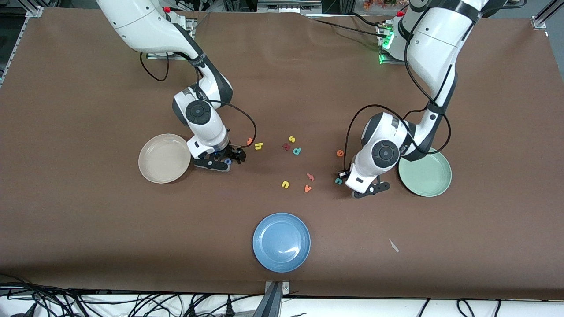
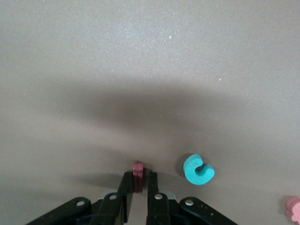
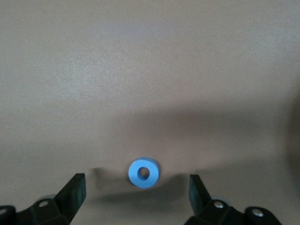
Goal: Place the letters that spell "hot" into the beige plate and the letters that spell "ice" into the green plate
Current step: 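Place the red letter and blue ring on the green and cream plates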
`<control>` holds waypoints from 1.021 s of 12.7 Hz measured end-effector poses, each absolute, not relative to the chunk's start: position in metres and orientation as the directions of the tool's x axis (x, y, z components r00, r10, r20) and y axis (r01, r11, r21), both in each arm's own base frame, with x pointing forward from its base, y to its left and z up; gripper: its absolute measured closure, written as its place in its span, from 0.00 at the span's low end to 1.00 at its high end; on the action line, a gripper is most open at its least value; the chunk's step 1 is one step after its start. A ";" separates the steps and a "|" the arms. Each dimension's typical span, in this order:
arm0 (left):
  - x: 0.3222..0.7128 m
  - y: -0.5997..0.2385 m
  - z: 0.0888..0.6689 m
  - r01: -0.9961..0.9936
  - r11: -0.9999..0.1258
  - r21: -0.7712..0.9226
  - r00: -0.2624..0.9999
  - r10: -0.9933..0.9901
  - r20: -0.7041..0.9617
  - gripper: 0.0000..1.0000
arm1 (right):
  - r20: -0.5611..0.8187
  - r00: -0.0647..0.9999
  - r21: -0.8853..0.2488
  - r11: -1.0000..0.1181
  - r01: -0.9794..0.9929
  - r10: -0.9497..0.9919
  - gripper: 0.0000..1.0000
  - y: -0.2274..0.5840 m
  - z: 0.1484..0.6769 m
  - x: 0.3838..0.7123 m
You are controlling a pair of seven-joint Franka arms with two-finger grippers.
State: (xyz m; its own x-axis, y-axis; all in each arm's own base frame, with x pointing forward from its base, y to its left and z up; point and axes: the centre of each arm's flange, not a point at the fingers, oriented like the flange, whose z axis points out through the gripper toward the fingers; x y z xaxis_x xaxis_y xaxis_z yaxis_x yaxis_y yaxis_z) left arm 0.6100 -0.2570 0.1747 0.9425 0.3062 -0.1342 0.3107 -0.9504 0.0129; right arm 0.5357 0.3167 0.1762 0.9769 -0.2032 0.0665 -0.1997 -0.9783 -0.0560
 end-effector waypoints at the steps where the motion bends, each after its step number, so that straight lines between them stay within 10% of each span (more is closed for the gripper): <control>1: 0.610 -0.257 0.173 0.311 -0.950 0.013 0.942 0.306 -0.135 0.84 | 0.068 0.977 -0.057 -0.978 -0.200 -0.204 0.04 0.317 0.176 0.537; 13: 0.642 -0.105 0.309 0.073 -0.997 0.007 0.955 0.068 -0.288 0.93 | 0.074 0.977 -0.057 -0.979 -0.198 -0.202 0.46 0.317 0.178 0.539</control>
State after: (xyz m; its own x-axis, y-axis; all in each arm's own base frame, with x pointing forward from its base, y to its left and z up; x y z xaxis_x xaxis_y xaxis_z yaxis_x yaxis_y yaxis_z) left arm 0.6420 -0.1054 0.3092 0.9552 0.0681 -0.2879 0.0732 -0.9973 0.0069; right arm 0.5387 0.3169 0.1779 0.9766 -0.2020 0.0739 -0.1980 -0.9785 -0.0573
